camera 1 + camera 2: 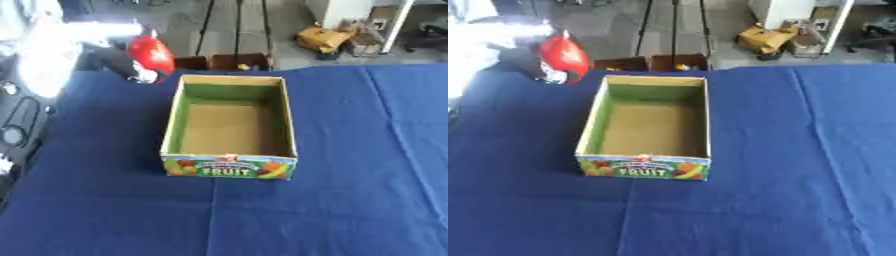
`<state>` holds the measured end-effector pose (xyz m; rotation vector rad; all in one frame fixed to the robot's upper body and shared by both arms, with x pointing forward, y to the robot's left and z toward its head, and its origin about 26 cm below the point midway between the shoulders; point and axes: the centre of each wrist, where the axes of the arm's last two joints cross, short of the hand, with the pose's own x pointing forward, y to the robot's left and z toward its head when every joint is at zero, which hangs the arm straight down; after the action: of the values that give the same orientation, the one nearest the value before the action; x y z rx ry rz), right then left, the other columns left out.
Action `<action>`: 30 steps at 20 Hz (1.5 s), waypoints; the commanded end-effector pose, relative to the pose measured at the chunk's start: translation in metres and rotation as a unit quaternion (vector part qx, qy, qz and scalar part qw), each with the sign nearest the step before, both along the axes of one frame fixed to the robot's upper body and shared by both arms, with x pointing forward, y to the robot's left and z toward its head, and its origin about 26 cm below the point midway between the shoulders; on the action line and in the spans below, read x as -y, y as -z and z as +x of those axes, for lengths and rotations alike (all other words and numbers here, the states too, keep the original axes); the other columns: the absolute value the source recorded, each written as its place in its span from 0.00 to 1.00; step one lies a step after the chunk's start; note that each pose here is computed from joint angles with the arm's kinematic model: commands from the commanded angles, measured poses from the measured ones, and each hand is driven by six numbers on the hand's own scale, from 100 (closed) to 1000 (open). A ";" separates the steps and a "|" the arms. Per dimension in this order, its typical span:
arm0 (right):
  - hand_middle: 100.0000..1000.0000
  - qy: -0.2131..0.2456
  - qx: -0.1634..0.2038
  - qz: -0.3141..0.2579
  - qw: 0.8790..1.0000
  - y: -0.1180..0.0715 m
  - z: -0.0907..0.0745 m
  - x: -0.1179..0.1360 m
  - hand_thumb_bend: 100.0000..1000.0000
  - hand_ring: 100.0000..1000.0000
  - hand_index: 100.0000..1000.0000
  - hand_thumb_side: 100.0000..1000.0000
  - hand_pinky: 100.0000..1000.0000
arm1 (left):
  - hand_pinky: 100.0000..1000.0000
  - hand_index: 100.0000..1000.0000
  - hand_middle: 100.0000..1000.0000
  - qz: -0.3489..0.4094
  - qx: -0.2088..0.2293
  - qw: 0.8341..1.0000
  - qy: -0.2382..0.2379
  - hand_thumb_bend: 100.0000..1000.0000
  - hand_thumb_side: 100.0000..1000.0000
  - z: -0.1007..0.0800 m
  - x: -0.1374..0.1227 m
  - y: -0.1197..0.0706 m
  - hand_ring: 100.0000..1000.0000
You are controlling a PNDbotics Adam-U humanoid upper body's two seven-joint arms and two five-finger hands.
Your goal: Pick up objects on the table and place them in the box.
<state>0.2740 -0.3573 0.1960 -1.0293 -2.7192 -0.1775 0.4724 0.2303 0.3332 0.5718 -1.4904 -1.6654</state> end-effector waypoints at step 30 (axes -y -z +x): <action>0.54 -0.026 0.016 -0.001 1.000 -0.013 0.003 -0.006 0.00 0.74 0.73 0.96 0.70 | 0.06 0.67 0.51 0.049 -0.027 0.998 0.003 0.00 0.31 0.021 0.077 0.069 0.43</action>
<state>0.2779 -0.3520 0.2006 -0.9665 -2.7390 -0.1943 0.4938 0.1537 0.2528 0.5304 -1.3532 -1.7594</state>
